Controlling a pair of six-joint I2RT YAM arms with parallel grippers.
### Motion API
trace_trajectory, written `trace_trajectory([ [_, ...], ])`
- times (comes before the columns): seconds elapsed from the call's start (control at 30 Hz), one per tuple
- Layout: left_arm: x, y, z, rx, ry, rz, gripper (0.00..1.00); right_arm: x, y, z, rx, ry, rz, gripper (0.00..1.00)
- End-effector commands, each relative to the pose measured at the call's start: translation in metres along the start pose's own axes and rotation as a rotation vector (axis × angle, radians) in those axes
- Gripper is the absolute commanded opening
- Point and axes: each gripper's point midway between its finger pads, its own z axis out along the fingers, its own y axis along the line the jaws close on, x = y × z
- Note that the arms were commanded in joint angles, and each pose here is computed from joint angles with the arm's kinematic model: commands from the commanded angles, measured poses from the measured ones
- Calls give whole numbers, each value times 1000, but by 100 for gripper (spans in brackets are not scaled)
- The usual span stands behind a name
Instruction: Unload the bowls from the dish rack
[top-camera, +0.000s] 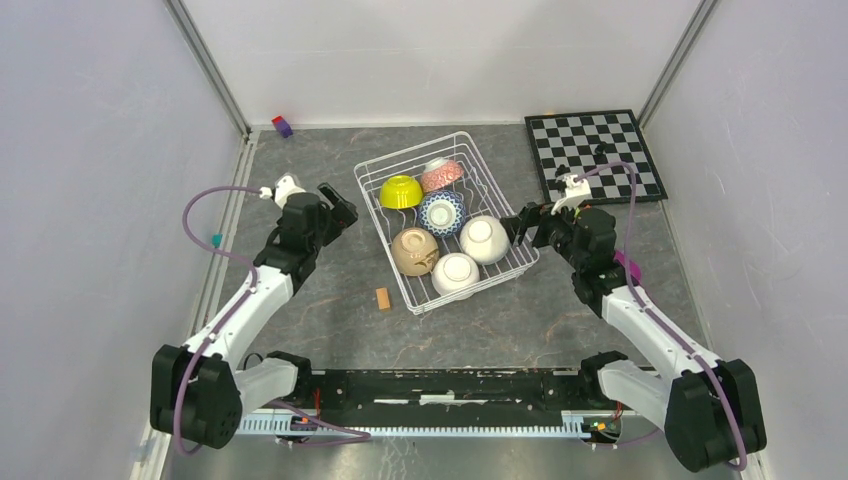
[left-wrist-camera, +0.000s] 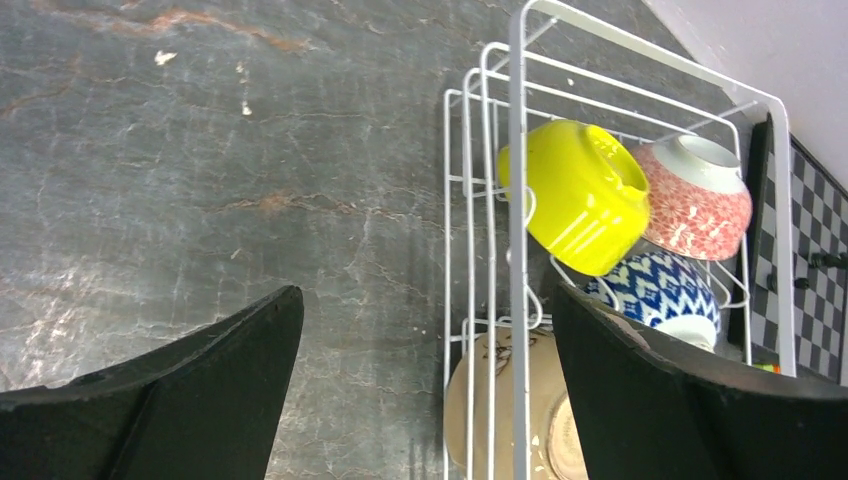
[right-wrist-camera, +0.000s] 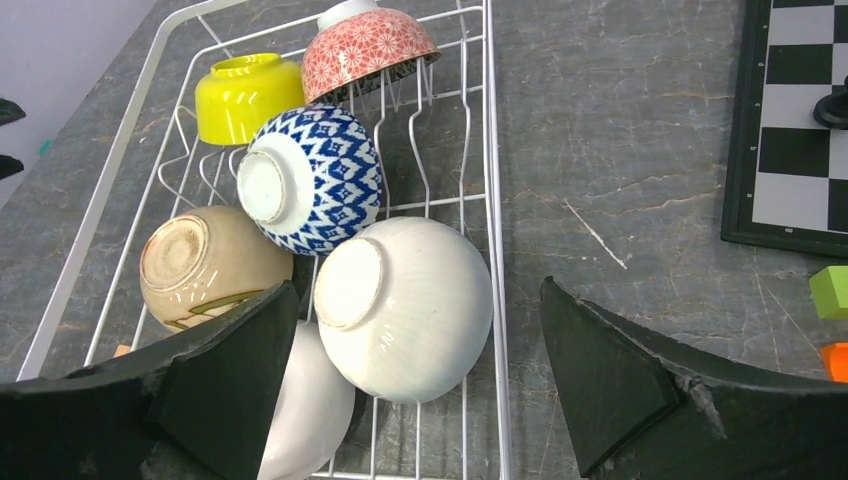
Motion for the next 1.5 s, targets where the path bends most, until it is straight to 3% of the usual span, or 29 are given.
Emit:
trace_trajectory([
  [0.0, -23, -32, -7, 78, -6, 80, 100, 1, 6, -2, -31, -8, 8, 97],
  [0.23, -29, -82, -9, 164, 32, 235, 100, 13, 18, -5, -76, 20, 15, 97],
  [0.43, -14, -138, 24, 229, 188, 500, 100, 10, 21, -5, -85, 17, 18, 97],
  [0.67, 1, -180, 56, 345, 290, 653, 100, 8, 24, -12, -86, 13, 11, 97],
  [0.9, 5, -201, 72, 400, 299, 696, 100, 12, 16, -24, -42, 35, -19, 97],
  [1.17, 30, -208, 89, 348, 327, 1038, 100, 21, 3, -33, 24, 46, -54, 98],
  [1.47, 53, -219, 106, 423, 351, 1172, 100, 19, -1, -43, 43, 30, -103, 98],
])
